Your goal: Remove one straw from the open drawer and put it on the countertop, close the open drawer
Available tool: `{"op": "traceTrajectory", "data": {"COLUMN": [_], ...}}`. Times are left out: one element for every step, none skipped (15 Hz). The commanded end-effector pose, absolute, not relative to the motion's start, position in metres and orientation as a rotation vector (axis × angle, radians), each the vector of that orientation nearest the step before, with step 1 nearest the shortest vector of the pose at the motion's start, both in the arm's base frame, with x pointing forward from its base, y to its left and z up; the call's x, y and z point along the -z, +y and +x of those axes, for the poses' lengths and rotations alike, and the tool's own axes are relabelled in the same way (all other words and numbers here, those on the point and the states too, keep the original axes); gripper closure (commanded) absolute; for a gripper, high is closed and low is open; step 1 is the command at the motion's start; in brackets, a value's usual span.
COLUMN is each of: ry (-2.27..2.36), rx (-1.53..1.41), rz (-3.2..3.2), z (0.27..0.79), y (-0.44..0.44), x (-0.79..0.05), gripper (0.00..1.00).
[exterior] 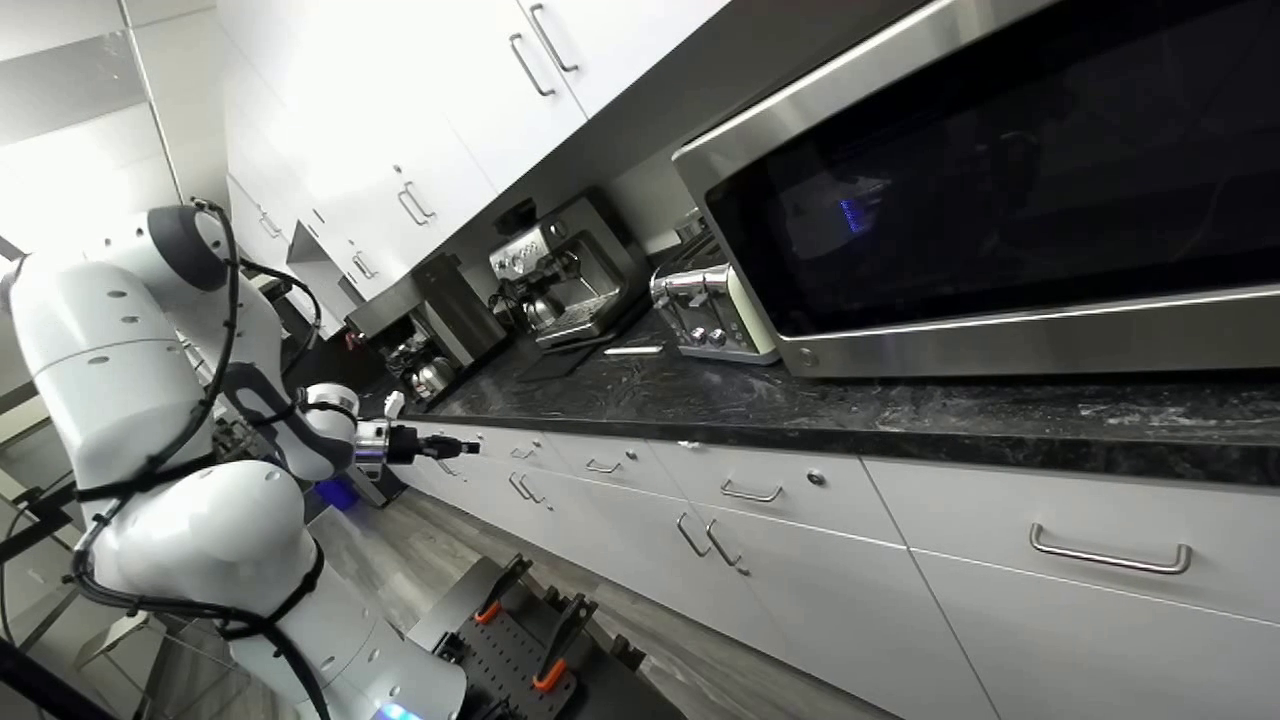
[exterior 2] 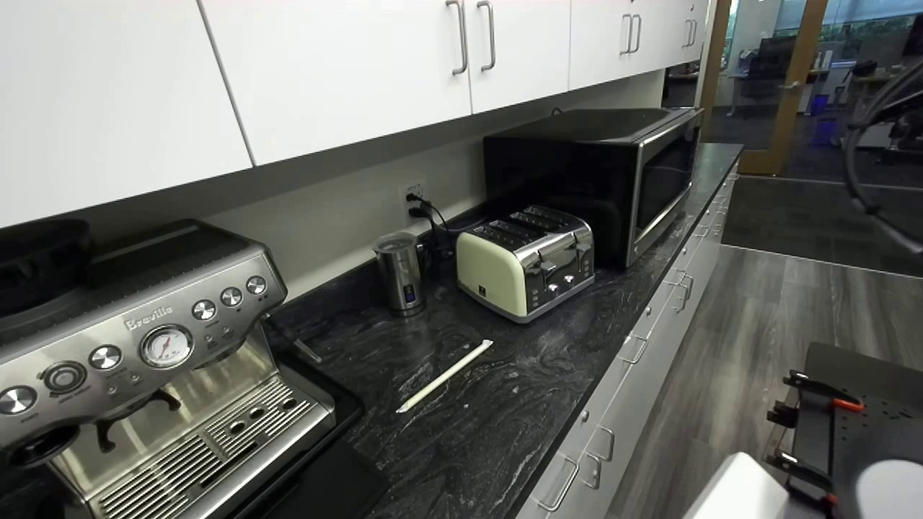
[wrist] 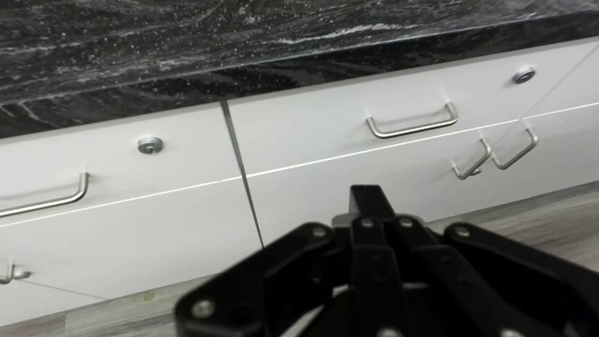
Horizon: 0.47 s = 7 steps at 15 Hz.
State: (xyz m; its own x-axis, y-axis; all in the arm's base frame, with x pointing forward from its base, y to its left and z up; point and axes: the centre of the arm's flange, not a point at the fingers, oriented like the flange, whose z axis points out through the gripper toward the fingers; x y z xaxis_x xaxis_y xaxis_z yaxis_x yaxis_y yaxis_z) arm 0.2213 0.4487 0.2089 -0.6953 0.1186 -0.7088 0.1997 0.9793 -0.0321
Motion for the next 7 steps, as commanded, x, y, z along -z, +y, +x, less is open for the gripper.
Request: {"op": "traceTrajectory", "data": {"ry": [2.326, 2.352, 2.372, 2.376, 2.386, 2.388, 2.395], "rx": [0.215, 0.208, 0.202, 0.206, 0.208, 0.216, 0.221], "rz": [0.250, 0.271, 0.294, 0.316, 0.326, 0.338, 0.342], "z": [0.186, 0.178, 0.172, 0.168, 0.165, 0.164, 0.163], "y": [0.426, 0.423, 0.420, 0.418, 0.416, 0.415, 0.414], "x": [-0.291, -0.305, -0.316, -0.325, -0.332, -0.338, -0.343], "gripper": [1.00, 1.00, 1.00, 1.00, 1.00, 1.00, 1.00]}}
